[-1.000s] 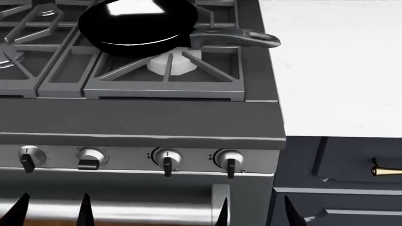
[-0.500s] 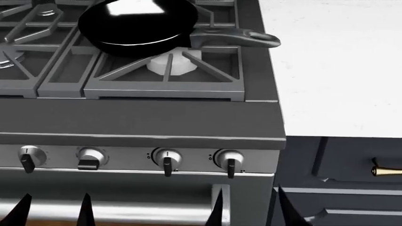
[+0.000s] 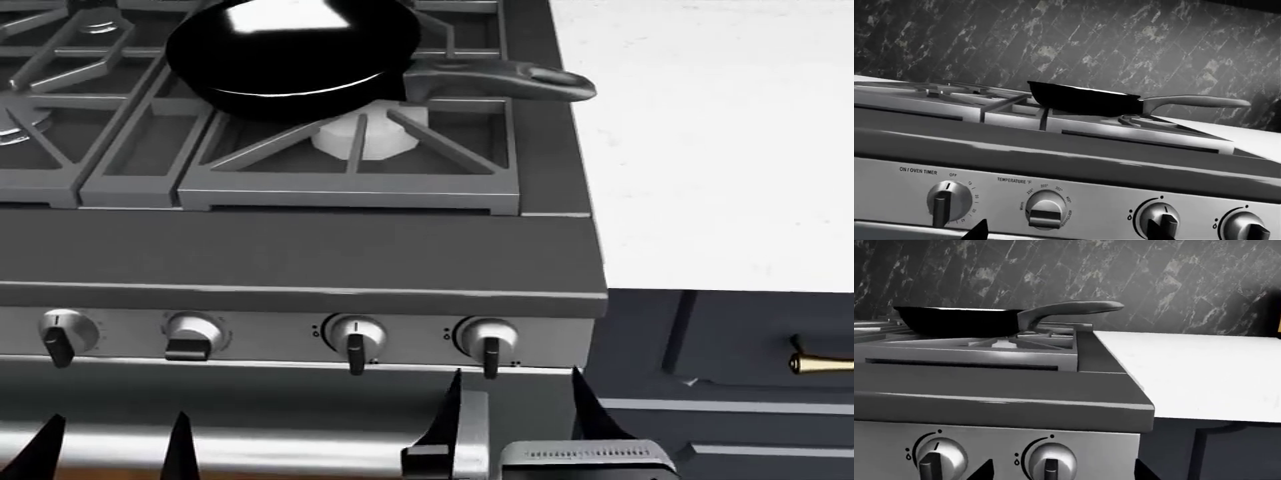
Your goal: Turn off the front right burner of the stove.
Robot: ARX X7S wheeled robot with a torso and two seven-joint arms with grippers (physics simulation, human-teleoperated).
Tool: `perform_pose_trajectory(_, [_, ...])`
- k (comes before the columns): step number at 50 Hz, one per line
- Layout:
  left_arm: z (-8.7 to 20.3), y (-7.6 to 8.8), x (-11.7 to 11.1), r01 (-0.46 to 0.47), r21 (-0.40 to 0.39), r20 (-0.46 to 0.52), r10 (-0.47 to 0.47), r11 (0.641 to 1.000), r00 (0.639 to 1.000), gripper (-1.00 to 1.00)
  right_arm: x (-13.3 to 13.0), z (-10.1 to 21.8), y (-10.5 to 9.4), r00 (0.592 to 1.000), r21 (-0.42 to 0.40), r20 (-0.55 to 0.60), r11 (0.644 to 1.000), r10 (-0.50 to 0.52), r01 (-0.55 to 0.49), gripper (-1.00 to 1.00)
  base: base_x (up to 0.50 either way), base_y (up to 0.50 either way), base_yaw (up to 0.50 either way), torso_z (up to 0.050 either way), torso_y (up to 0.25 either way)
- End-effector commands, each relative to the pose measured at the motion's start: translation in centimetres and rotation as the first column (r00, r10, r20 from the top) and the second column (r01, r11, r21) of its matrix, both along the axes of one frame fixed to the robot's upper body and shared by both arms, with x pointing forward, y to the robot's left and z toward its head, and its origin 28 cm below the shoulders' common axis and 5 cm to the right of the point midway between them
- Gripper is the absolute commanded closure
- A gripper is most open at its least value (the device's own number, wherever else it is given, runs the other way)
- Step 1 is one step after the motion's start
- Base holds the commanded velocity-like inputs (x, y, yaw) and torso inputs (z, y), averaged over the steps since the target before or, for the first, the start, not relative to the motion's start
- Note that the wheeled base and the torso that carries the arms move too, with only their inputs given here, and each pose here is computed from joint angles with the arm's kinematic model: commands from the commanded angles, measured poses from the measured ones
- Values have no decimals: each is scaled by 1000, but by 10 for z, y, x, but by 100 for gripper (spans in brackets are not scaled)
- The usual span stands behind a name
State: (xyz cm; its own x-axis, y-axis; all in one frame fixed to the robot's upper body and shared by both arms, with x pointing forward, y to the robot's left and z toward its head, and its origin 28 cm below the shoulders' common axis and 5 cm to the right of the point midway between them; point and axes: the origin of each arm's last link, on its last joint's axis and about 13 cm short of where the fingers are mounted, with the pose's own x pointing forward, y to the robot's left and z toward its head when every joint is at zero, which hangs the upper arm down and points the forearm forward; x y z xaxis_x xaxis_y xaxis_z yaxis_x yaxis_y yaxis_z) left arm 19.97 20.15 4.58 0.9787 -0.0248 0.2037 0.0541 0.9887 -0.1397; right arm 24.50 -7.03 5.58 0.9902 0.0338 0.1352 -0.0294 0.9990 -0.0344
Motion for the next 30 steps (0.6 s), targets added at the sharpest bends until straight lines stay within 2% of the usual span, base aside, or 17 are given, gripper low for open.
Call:
perform_pose_trajectory(1, [-1, 1, 0, -1, -2, 1, 1, 1000, 1000, -100, 9, -2, 5, 1000, 11, -14, 1000, 2, -2, -100, 0, 0, 0, 0, 0])
perform_pose_trajectory(30, [-1, 1, -1, -3, -10, 0, 3, 1000, 1000, -100, 25, -9, 11, 999, 1, -50, 1000, -10, 10, -100, 0, 0, 0, 0, 0])
